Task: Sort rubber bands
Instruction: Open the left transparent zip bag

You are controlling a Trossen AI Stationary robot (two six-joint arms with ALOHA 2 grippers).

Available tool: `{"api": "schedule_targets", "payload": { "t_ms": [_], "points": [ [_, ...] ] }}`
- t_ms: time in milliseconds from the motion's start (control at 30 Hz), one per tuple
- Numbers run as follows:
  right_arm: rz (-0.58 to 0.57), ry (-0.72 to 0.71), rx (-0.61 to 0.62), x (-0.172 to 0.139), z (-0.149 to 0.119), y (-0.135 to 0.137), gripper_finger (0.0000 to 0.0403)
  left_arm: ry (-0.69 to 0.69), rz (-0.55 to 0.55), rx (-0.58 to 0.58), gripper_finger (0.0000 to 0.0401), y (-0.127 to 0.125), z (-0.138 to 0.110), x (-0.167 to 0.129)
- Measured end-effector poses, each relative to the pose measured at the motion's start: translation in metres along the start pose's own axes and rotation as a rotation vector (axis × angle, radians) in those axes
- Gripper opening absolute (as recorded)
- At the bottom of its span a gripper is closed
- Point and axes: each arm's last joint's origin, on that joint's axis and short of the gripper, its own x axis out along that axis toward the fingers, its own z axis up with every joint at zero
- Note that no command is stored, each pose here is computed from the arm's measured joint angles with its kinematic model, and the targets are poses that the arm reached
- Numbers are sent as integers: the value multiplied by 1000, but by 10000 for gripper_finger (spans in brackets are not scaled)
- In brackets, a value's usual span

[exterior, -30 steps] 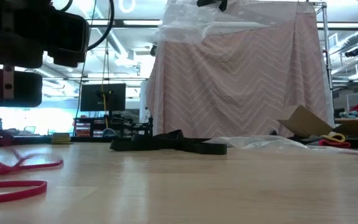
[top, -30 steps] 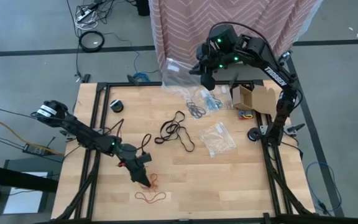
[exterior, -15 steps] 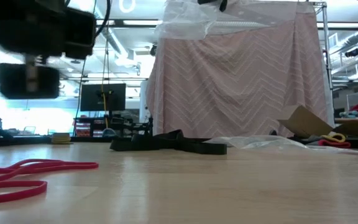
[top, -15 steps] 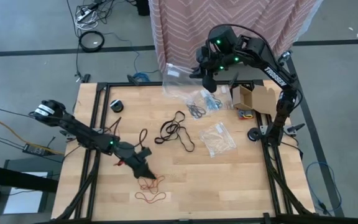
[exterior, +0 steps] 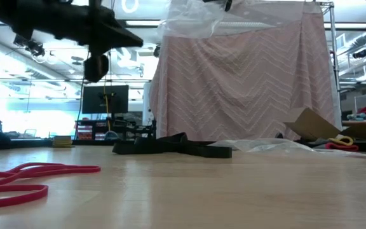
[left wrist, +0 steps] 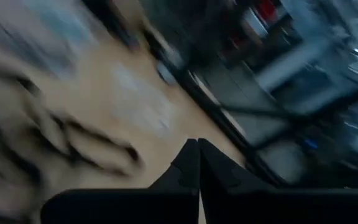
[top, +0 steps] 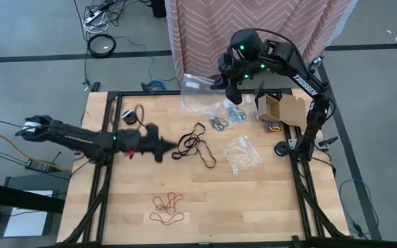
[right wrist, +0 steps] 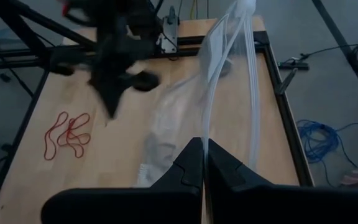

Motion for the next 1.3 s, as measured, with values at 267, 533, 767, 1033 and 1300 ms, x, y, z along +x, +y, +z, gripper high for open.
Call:
{"api": "schedule_targets", "payload": {
  "t_ms": [267,533,767,1033,1300],
  "points": [
    [31,26,51,23,-3,0,0,-38,156,254,2,28,68,-9],
    [-31,58,103,51,-8,1,0,8,379,594,5,8,163,-29],
    [-19,10,83,53,-2,6,0,35,172,589,19,10,201,-57],
    [24,25,7,59,-1,21,0,107,9,557,89,21,204,-60],
    [65,28,17,87,-11,23,0,100,-45,555,174,19,206,-59]
  ]
}}
